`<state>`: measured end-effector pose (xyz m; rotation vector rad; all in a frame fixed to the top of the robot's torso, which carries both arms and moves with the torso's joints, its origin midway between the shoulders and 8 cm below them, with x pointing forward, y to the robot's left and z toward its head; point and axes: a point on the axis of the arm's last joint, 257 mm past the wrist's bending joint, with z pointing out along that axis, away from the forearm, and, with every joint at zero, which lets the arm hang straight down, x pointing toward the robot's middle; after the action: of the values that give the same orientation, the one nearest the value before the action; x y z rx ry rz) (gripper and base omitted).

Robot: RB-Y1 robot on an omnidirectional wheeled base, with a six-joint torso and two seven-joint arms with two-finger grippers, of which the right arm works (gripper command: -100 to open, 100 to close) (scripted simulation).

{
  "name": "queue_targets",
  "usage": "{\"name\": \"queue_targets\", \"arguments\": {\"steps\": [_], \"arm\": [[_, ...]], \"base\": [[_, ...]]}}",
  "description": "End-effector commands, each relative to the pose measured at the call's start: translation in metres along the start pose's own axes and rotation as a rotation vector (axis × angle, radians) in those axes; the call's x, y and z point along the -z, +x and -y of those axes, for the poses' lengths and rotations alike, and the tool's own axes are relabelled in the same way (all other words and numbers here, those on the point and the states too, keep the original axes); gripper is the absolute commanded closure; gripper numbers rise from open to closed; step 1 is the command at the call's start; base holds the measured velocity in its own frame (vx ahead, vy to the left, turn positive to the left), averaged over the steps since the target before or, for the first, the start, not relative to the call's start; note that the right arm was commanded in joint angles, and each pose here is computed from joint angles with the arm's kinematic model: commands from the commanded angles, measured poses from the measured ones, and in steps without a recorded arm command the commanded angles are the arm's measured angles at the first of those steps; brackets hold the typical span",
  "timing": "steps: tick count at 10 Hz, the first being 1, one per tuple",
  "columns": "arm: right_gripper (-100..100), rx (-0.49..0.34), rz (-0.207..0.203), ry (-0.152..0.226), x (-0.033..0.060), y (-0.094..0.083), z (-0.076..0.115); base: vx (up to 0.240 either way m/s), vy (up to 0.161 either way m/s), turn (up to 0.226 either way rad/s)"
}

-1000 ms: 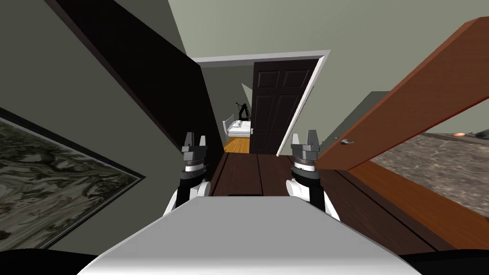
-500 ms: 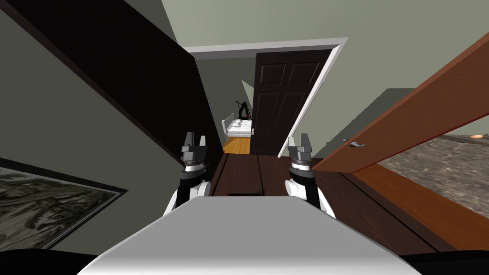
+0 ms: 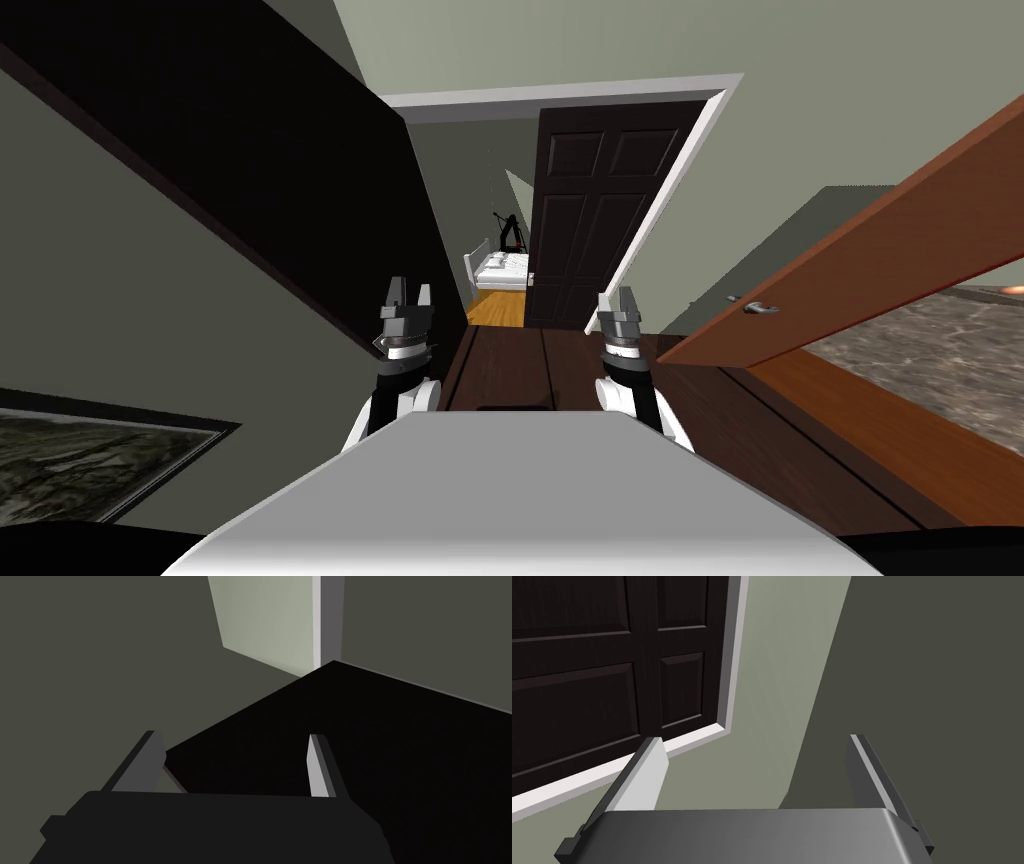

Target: Pull the door open

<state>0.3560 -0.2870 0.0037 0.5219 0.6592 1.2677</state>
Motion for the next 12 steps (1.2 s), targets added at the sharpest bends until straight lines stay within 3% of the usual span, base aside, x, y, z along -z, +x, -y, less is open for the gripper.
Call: {"name": "queue_targets", "arguments": {"steps": [1,12], "arm": [[-100,-0.007,-0.010,0.027,0.0039,0.002,0.016],[-100,-0.039,-0.055,0.164,0.0375,0.005,0.093]], "base": [[0.149,0.045,-0.009],[0.112,0.034,-0.008]]}}
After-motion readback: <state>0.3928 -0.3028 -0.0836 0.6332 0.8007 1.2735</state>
